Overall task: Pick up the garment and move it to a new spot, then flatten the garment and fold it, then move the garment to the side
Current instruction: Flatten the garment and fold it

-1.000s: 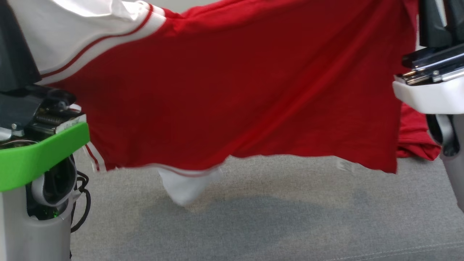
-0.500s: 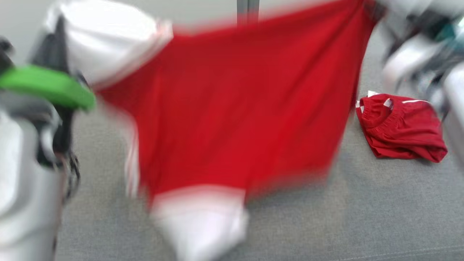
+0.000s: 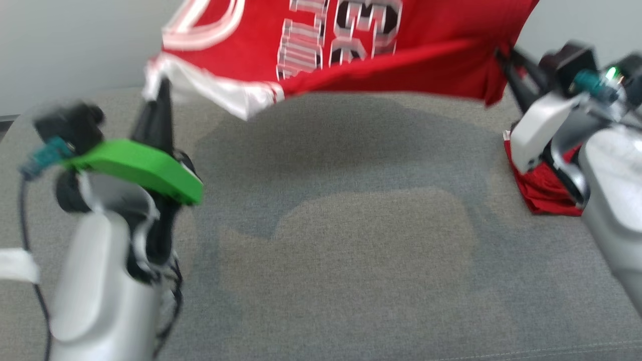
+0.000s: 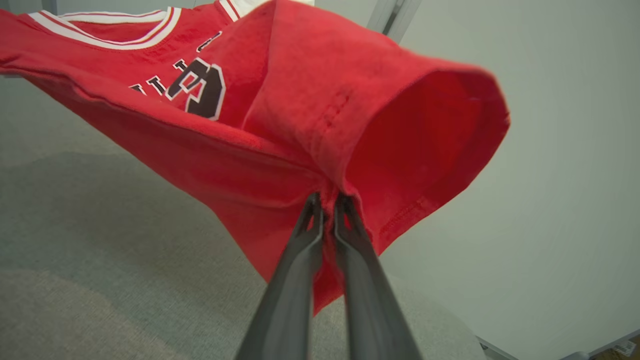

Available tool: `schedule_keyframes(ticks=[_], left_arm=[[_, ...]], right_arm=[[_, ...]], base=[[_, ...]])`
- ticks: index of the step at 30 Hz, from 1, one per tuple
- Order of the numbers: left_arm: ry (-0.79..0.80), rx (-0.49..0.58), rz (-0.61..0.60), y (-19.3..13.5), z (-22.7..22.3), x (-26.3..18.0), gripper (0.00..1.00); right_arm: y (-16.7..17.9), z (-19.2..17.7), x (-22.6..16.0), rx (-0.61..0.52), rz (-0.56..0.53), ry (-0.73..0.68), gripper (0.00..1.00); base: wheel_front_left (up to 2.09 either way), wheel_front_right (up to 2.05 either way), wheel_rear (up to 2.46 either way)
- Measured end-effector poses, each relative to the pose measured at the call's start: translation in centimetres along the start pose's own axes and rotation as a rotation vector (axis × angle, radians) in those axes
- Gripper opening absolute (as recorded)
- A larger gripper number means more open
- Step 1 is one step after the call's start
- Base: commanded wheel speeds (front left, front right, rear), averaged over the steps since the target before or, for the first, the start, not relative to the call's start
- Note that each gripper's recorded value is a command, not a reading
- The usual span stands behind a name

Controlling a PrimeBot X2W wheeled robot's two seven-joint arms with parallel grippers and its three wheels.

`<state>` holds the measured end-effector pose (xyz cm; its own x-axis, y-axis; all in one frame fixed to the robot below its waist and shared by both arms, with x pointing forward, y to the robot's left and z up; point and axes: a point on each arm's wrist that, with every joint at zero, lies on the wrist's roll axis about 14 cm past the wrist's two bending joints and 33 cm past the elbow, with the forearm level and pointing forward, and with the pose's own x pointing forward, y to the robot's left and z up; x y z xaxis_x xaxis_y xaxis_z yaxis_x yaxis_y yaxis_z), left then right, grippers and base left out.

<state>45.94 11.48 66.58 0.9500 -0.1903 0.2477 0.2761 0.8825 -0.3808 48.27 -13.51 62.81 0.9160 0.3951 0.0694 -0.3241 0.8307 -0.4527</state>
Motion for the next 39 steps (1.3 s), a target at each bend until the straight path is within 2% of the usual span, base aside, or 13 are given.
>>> schedule_keyframes(ticks=[5,8,11,16,26,32,39], left_arm=[[0.339,-0.19,0.132,1.5,-13.6,-6.8,0.0],[0.436,-0.21,0.197,2.8,-17.3,-10.3,0.0],[0.422,-0.192,0.24,4.7,-17.5,-11.3,0.0],[0.313,-0.182,0.237,5.4,-15.4,-10.2,0.0],[0.323,-0.189,0.254,5.2,-16.2,-13.3,0.0],[0.345,-0.191,0.321,6.4,-16.8,-16.5,0.0],[0.315,-0.209,0.349,6.2,-15.9,-18.6,0.0]], right_arm=[[8.5,-9.6,-3.8,0.157,0.155,0.233,0.0],[13.0,-12.0,-5.8,0.244,0.228,0.284,0.0],[14.7,-11.9,-6.1,0.308,0.241,0.254,0.0],[13.9,-11.1,-6.4,0.333,0.204,0.187,0.0],[14.6,-14.0,-10.5,0.346,0.188,0.284,0.0],[15.9,-16.0,-13.0,0.339,0.227,0.36,0.0],[16.4,-16.5,-13.8,0.297,0.272,0.377,0.0]], base=[[0.0,0.0,0.0],[0.0,0.0,0.0],[0.0,0.0,0.0],[0.0,0.0,0.0],[0.0,0.0,0.0],[0.0,0.0,0.0],[0.0,0.0,0.0]])
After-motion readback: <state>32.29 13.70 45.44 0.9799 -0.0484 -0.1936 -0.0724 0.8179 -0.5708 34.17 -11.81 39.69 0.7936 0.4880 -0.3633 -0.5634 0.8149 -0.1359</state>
